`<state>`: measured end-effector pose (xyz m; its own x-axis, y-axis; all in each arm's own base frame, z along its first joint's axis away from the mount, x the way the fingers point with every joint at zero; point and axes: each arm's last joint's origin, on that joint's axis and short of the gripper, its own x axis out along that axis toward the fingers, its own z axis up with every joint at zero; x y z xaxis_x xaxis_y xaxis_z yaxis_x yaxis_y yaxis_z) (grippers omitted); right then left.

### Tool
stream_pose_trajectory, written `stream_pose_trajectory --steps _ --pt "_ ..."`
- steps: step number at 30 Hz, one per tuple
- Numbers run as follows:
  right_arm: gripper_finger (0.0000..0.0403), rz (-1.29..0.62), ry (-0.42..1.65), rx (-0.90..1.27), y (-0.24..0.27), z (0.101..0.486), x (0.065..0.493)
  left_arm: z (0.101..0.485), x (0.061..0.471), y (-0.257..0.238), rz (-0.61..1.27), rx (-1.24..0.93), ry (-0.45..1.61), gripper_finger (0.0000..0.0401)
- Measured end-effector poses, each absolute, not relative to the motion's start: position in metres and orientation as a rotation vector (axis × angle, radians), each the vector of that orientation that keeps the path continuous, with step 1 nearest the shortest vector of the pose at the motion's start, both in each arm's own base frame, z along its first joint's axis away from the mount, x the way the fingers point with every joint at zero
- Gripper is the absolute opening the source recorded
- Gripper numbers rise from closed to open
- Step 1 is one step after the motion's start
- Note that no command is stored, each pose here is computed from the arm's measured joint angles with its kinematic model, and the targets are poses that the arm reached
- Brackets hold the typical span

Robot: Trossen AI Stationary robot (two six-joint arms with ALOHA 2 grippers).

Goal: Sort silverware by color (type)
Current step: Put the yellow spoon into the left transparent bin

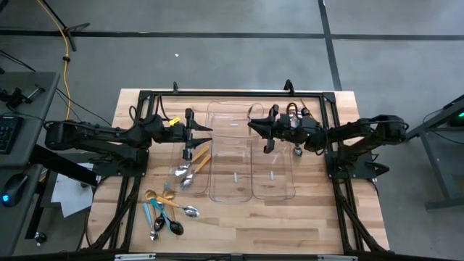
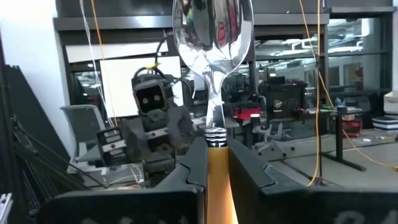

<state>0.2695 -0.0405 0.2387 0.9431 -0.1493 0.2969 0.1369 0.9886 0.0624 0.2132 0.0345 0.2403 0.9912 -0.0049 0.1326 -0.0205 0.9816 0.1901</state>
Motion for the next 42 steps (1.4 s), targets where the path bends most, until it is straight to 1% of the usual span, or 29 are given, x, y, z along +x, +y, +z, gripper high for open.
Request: stream_pose_trajectory --steps 13,21,25,32,37,42 --pt "0.0023 -0.078 -0.332 0.032 -0.034 0.243 0.271 0.234 0.217 0.039 0.021 0.109 -0.104 0.0136" --pt "0.0023 -0.071 -0.328 0.042 -0.033 0.242 0.273 0.239 0.217 0.039 0.02 0.089 -0.162 0.0136" --pt "0.0023 -0.044 -0.312 0.045 -0.03 0.241 0.291 0.233 0.225 0.04 0.01 0.061 -0.166 0.0136" --pt "0.0023 0.019 -0.292 0.046 -0.022 0.238 0.331 0.22 0.257 0.044 -0.028 -0.02 -0.09 0.0136" --pt "0.0023 0.014 -0.26 0.041 -0.024 0.237 0.338 0.221 0.264 0.043 -0.129 -0.026 -0.092 0.0136" --pt "0.0023 0.018 -0.264 0.039 -0.023 0.237 0.338 0.221 0.264 0.042 -0.137 -0.028 -0.086 0.0136"
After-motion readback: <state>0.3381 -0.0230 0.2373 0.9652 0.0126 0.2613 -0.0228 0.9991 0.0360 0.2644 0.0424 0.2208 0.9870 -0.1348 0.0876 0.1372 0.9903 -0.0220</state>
